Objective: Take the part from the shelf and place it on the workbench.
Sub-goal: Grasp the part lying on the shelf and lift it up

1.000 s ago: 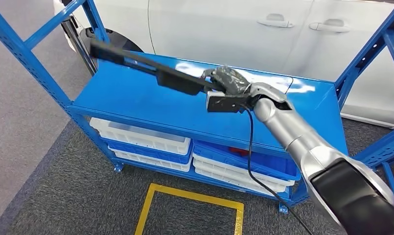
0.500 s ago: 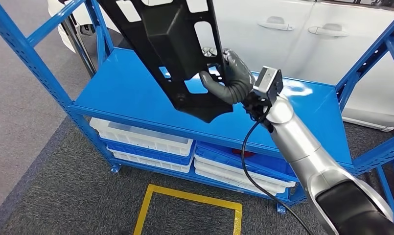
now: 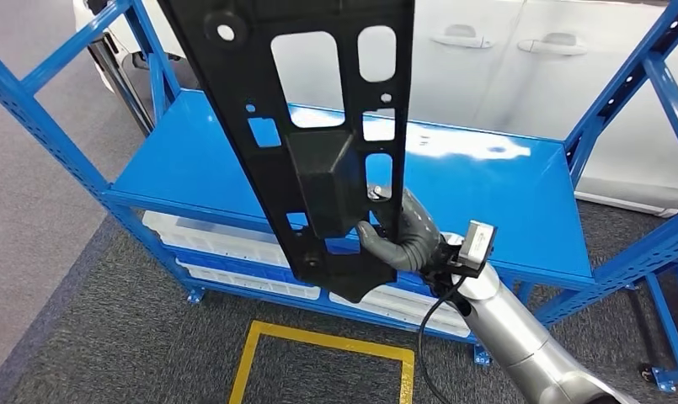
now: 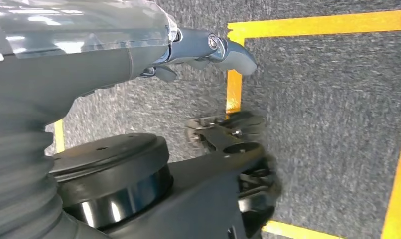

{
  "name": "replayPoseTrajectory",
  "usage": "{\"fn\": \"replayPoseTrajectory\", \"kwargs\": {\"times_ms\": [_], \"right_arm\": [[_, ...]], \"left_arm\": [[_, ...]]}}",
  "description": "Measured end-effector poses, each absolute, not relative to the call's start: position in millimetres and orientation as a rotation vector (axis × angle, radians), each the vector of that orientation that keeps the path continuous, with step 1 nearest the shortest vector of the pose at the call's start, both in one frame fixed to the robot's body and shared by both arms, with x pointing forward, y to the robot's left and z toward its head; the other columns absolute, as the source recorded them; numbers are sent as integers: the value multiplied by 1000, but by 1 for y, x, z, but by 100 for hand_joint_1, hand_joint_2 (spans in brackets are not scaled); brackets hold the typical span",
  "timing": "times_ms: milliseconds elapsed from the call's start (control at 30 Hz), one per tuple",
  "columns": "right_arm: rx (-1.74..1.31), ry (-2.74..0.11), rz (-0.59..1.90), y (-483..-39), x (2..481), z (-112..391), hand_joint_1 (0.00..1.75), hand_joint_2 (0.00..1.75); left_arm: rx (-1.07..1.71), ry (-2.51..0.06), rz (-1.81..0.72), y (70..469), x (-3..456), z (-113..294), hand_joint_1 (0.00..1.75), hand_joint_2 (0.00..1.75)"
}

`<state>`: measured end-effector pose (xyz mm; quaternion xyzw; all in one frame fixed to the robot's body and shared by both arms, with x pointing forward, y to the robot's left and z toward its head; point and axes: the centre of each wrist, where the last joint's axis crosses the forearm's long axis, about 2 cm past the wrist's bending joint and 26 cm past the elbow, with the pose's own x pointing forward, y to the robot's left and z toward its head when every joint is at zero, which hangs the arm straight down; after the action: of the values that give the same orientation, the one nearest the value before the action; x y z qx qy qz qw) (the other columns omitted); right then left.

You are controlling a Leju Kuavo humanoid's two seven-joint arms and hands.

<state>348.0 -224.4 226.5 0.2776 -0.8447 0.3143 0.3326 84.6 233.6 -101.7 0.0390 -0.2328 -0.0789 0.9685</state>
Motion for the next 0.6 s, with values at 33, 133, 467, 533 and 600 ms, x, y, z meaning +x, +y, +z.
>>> {"fn": "replayPoseTrajectory", "kwargs": {"times_ms": [33, 133, 467, 533, 600], "right_arm": [[720, -2198, 826, -226, 347, 224, 175, 175], [706, -2177, 842, -232, 345, 219, 175, 175], [692, -2155, 862, -233, 346, 218, 175, 175], [691, -2143, 859, -233, 346, 216, 175, 175], [681, -2128, 849, -234, 347, 213, 175, 175]], "left_arm": [[79, -473, -154, 234, 84, -102, 0, 175], [84, -477, -147, 234, 84, -102, 0, 175], [96, -447, -87, 234, 89, -101, 0, 175], [93, -427, -76, 234, 89, -101, 0, 175], [91, -412, -65, 234, 88, -101, 0, 175]]}}
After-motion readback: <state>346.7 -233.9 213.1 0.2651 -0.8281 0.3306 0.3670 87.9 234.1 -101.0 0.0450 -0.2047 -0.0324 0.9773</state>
